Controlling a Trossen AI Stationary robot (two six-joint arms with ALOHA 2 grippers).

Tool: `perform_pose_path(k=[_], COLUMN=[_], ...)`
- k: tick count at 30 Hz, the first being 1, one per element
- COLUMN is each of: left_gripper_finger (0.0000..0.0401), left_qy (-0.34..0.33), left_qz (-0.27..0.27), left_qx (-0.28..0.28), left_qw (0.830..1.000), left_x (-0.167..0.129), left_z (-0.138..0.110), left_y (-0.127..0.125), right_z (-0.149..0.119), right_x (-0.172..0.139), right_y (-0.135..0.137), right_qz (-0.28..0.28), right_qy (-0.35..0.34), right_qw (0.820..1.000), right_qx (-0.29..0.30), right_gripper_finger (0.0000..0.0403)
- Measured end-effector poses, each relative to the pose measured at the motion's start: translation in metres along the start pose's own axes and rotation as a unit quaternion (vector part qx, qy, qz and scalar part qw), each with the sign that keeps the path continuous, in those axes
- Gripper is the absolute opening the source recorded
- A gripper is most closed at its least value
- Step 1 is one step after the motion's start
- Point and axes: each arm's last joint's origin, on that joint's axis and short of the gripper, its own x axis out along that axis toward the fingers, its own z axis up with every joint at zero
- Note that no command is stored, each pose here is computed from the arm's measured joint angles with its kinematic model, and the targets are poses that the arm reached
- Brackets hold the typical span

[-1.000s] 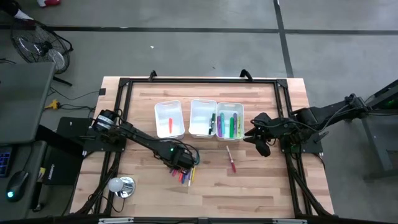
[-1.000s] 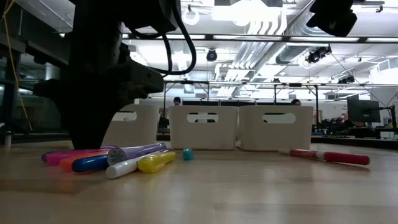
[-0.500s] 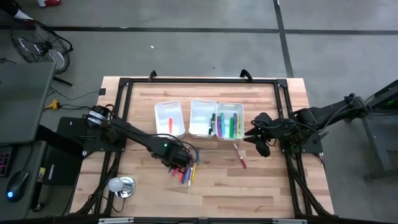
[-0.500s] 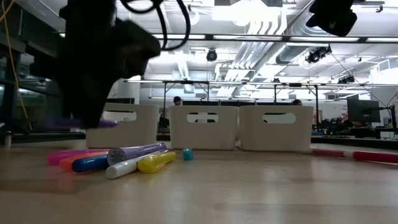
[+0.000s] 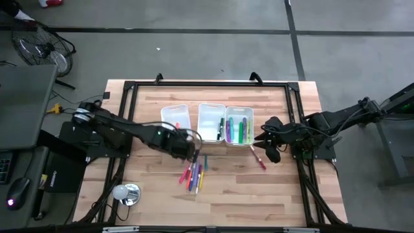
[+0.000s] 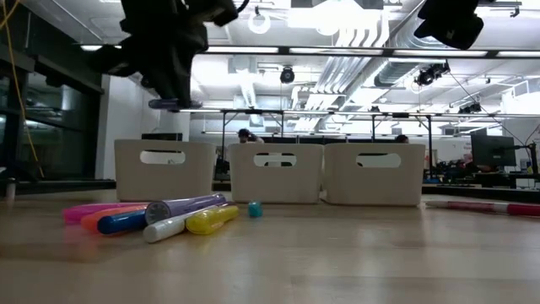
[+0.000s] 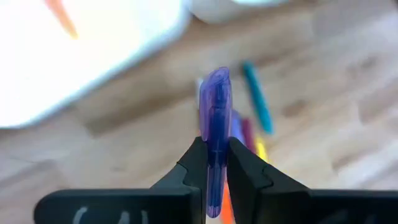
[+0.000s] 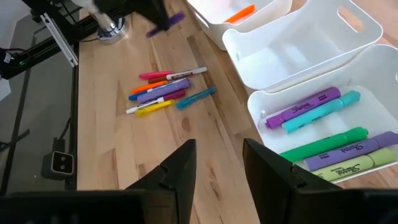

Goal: Pick & Place Markers
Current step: Put the violet pen into the left white bin

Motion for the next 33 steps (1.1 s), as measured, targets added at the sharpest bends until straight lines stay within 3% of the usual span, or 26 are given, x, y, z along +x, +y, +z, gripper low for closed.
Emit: perform_pose_path(k=[17,23,33], left_gripper_finger=[0.003,0.003,0.0037], left_qy=[-0.04,-0.023,0.016], left_qz=[0.074,0.099,0.157], left_qx=[-0.056,-0.091,-0.112], left_qw=[0.995,0.991,0.981], left_x=[-0.001,0.003,0.047], left_z=[0.102,0.114,0.117], left_y=[0.046,0.058,0.056], right_z=[0.0,-0.005,-0.015], right_x=[0.0,0.0,-0.002], right_y=[0.0,-0.005,-0.015], right_qz=[-0.007,-0.04,-0.097], right_qy=[-0.005,0.011,0.05], right_qw=[1.0,0.998,0.991], right_qx=[0.013,0.05,0.082], right_gripper_finger=[0.0122,0.0122,0.0122])
